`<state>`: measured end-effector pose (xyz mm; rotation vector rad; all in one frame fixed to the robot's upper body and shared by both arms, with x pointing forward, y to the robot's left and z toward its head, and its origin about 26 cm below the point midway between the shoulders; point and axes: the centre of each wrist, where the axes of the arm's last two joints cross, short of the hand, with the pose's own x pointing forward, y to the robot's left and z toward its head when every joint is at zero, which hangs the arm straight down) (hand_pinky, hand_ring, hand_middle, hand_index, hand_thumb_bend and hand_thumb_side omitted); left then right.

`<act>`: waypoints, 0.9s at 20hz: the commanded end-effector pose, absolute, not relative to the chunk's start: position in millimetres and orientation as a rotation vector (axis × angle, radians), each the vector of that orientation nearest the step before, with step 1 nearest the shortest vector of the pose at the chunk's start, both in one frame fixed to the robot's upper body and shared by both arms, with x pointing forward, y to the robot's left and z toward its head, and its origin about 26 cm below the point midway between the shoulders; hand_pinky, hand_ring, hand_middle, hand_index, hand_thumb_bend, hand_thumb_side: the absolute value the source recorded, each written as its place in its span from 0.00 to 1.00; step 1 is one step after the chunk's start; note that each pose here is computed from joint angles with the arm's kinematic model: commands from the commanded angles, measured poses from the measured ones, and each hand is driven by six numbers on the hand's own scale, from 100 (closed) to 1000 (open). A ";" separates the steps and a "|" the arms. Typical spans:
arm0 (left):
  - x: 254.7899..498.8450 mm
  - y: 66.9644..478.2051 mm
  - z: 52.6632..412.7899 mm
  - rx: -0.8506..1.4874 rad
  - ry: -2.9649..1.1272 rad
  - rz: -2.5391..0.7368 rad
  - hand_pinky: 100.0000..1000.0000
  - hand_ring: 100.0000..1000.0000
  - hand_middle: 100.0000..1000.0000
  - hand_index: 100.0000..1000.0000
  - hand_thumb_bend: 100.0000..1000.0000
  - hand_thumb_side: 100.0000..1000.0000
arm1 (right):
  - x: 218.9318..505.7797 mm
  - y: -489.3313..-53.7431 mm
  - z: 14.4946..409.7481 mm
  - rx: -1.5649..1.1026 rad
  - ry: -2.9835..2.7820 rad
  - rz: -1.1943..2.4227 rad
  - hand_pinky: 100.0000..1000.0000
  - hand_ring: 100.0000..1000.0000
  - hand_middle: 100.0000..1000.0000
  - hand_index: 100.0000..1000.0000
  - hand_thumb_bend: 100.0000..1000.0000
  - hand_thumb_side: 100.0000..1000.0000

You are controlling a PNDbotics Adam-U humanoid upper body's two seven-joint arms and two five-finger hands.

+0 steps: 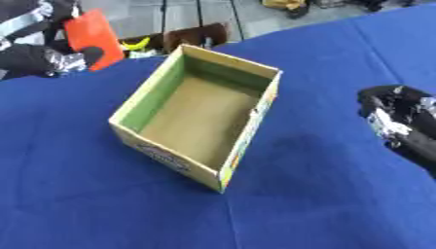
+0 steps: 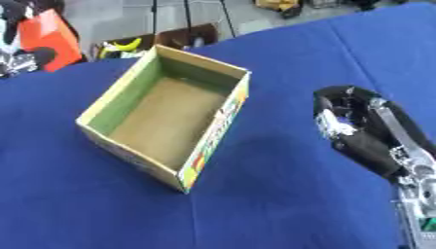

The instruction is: Pick up objects on the table and place them in the box.

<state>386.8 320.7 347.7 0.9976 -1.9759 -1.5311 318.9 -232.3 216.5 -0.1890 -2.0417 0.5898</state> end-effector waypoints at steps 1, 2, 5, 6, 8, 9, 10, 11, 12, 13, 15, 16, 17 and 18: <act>390.4 309.0 355.6 1.030 -1.999 -1.533 0.23 0.44 0.45 0.57 0.00 0.77 | 315.1 -231.2 227.5 -0.185 -2.081 0.618 0.84 0.82 0.47 0.71 0.00 0.41; 394.4 304.7 353.6 1.036 -1.992 -1.530 0.23 0.44 0.45 0.57 0.00 0.77 | 315.0 -230.7 227.8 -0.182 -2.083 0.620 0.84 0.82 0.47 0.71 0.00 0.41; 408.5 289.8 344.1 1.079 -1.953 -1.507 0.24 0.44 0.46 0.57 0.00 0.77 | 314.6 -229.4 228.7 -0.174 -2.087 0.621 0.84 0.82 0.47 0.71 0.00 0.40; 412.2 284.4 340.5 1.120 -1.929 -1.511 0.24 0.45 0.46 0.57 0.00 0.73 | 314.5 -229.0 229.0 -0.172 -2.088 0.622 0.84 0.82 0.47 0.71 0.00 0.40; 419.2 273.6 331.4 1.193 -1.880 -1.537 0.25 0.45 0.47 0.57 0.00 0.77 | 315.0 -229.0 228.8 -0.172 -2.084 0.628 0.84 0.82 0.47 0.71 0.00 0.41; 422.0 268.9 327.3 1.230 -1.858 -1.550 0.24 0.46 0.47 0.57 0.00 0.77 | 315.5 -229.5 228.3 -0.173 -2.080 0.631 0.84 0.82 0.47 0.71 0.00 0.41; 424.5 264.4 323.2 1.260 -1.839 -1.565 0.23 0.46 0.47 0.57 0.00 0.77 | 315.9 -229.9 227.9 -0.175 -2.078 0.633 0.84 0.82 0.47 0.71 0.00 0.41; 427.2 259.3 318.5 1.278 -1.822 -1.583 0.24 0.46 0.48 0.57 0.00 0.76 | 316.3 -229.8 227.9 -0.174 -2.078 0.634 0.84 0.82 0.47 0.71 0.00 0.41; 429.7 255.0 313.8 1.288 -1.809 -1.601 0.24 0.46 0.48 0.57 0.00 0.76 | 316.6 -229.6 228.2 -0.172 -2.080 0.634 0.84 0.82 0.47 0.71 0.00 0.41; 432.4 252.0 309.0 1.291 -1.792 -1.619 0.24 0.46 0.48 0.57 0.00 0.76 | 316.8 -229.2 228.9 -0.171 -2.083 0.635 0.84 0.82 0.47 0.71 0.00 0.41; 436.8 248.9 301.4 1.299 -1.761 -1.643 0.24 0.46 0.48 0.57 0.00 0.76 | 317.3 -229.1 229.9 -0.171 -2.088 0.637 0.84 0.82 0.47 0.71 0.00 0.41; 438.6 248.1 298.4 1.301 -1.751 -1.650 0.24 0.46 0.48 0.57 0.00 0.76 | 317.5 -229.2 230.0 -0.172 -2.088 0.637 0.84 0.82 0.47 0.71 0.00 0.41; 440.2 247.2 296.1 1.302 -1.743 -1.658 0.25 0.46 0.48 0.57 0.00 0.75 | 317.6 -229.0 230.2 -0.171 -2.088 0.637 0.84 0.82 0.47 0.71 0.00 0.41; 441.5 246.3 294.3 1.301 -1.738 -1.664 0.25 0.46 0.48 0.57 0.00 0.75 | 317.7 -228.7 230.4 -0.169 -2.090 0.638 0.84 0.82 0.47 0.71 0.00 0.41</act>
